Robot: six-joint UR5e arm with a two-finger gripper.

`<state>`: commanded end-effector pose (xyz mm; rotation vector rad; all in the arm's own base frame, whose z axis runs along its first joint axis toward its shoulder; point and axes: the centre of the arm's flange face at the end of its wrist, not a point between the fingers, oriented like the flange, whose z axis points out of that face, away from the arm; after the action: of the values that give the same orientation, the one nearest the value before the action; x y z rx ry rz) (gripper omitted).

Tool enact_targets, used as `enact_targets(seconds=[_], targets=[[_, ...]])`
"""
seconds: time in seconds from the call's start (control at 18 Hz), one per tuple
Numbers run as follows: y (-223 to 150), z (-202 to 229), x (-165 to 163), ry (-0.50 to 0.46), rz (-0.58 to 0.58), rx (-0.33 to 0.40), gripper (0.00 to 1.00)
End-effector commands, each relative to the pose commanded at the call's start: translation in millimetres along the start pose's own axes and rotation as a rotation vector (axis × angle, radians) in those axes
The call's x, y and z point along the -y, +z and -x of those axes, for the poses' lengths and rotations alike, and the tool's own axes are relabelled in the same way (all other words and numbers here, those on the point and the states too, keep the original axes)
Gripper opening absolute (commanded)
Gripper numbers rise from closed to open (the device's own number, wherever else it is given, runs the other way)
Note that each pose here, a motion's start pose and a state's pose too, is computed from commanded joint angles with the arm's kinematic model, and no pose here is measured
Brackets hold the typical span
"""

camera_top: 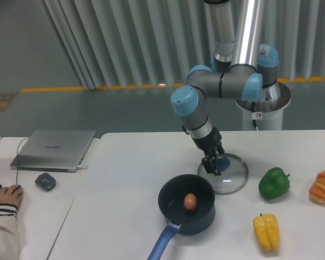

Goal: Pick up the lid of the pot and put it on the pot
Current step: 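Close the gripper on the blue knob of the lid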

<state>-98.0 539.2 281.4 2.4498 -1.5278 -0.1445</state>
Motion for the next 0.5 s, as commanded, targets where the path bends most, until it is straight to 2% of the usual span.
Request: enact_targets(seconds=[0.5], targets=[[7.0,-4.8,6.6,0.003,0.036,-0.010,1.00]])
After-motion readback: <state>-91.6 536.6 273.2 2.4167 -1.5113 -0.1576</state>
